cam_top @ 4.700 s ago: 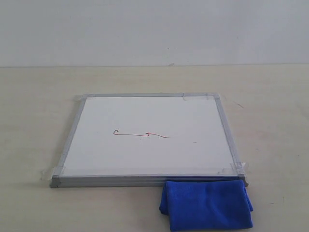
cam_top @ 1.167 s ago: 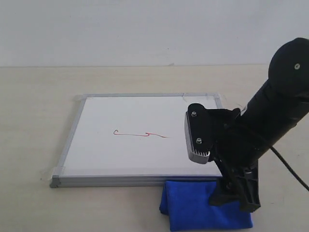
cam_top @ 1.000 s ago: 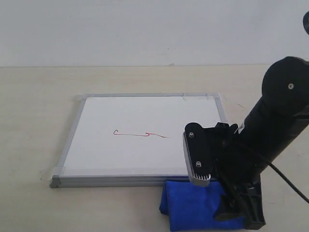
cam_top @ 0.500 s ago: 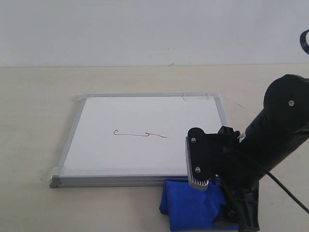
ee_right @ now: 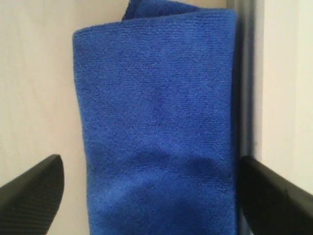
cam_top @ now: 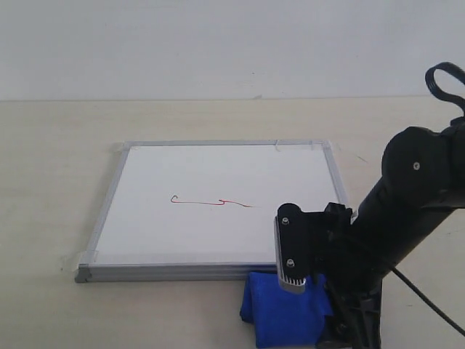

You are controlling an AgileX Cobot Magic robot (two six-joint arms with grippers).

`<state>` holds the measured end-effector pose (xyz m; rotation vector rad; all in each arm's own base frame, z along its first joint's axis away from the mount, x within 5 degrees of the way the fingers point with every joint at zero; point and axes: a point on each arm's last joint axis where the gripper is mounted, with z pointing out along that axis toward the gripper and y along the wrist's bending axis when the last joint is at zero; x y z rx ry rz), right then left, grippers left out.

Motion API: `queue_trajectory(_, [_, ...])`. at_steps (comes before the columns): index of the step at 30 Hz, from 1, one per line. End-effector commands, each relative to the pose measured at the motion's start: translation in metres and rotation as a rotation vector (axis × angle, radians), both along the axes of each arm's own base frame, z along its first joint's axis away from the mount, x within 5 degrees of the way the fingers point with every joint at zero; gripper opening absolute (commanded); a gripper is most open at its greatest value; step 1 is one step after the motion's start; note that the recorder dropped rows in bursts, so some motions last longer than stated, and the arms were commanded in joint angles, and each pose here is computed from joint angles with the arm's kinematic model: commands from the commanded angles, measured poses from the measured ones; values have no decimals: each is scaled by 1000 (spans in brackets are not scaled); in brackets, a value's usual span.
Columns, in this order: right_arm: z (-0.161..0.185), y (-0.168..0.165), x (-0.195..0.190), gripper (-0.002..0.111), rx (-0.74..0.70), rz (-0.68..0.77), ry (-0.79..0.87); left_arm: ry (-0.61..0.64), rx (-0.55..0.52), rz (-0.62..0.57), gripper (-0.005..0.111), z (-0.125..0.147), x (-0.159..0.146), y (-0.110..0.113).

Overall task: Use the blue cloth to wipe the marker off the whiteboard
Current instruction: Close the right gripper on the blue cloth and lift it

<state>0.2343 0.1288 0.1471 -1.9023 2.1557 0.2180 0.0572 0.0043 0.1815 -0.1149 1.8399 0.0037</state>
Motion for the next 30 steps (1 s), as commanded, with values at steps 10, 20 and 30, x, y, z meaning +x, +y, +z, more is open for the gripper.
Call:
queue_trajectory(10, [-20, 1, 5, 82, -24, -8, 9, -18, -2, 0, 4, 2, 0, 0])
queue_trajectory(20, [-20, 0, -8, 20, -39, 28, 149, -18, -2, 0, 4, 2, 0, 0])
queue_trajectory(30, [11, 17, -2, 0, 90, -41, 262, -18, -2, 0, 4, 2, 0, 0])
